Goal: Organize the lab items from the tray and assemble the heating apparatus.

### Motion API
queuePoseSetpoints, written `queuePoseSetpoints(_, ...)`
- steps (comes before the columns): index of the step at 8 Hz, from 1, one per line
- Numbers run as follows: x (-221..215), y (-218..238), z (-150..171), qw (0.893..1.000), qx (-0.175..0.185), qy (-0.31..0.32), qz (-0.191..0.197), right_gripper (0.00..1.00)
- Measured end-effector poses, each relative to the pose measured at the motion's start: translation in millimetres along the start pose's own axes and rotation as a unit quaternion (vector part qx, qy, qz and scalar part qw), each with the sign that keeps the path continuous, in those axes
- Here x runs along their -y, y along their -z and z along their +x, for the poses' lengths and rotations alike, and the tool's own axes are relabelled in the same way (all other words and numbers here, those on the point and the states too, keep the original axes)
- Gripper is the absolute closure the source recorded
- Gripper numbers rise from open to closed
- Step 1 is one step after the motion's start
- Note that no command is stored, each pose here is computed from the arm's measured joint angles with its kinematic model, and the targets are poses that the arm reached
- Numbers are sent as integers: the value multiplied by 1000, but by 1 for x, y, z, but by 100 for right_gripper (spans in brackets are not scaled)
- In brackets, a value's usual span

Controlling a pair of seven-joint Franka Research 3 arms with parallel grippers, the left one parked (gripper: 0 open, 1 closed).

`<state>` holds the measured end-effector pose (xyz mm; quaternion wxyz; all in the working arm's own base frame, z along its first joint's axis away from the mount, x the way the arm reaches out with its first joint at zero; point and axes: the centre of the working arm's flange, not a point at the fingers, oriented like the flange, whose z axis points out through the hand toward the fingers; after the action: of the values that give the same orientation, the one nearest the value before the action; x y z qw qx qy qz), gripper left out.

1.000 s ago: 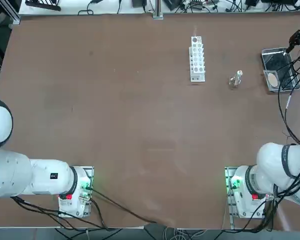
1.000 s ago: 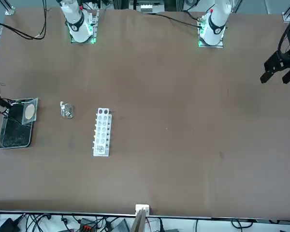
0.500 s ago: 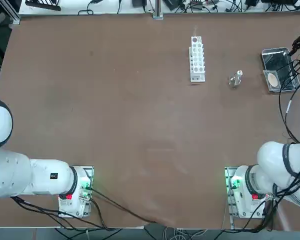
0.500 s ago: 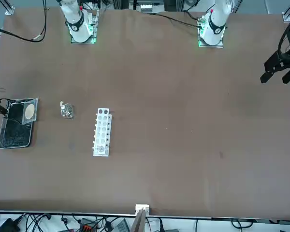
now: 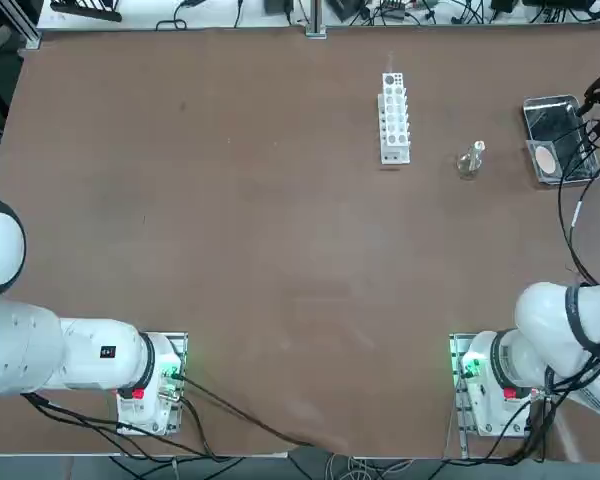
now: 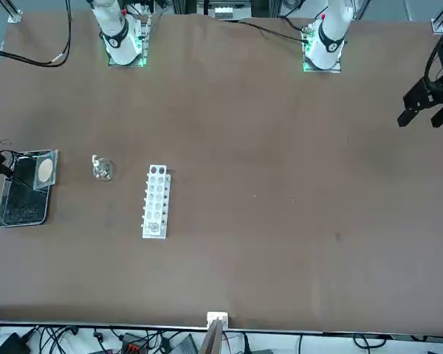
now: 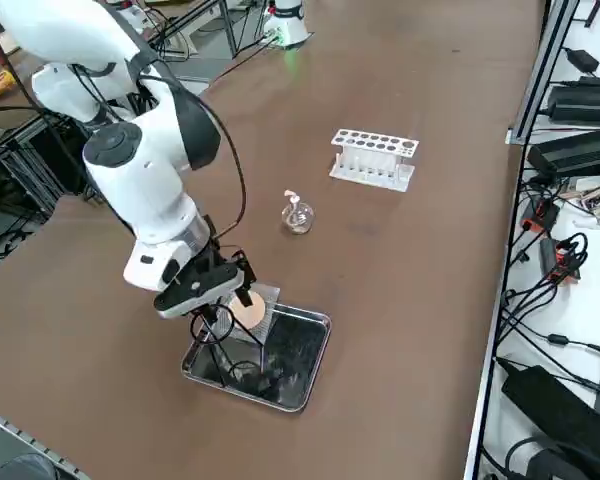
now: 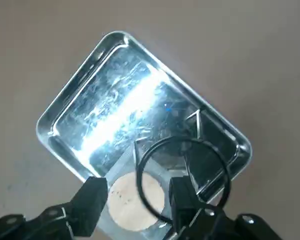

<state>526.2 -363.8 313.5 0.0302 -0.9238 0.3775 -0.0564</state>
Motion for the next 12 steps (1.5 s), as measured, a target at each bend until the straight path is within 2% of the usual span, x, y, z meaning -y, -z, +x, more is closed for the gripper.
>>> queuePoseSetpoints(5,-7,-24,5,1000,0,-23,14,39)
queuePoseSetpoints(6,-7,-23,6,1000,-1,-25,16,46)
queuePoseSetpoints(8,-7,-23,6,999,-1,-31,17,53)
queuePoseSetpoints(12,-9,-23,6,999,1,-34,17,56)
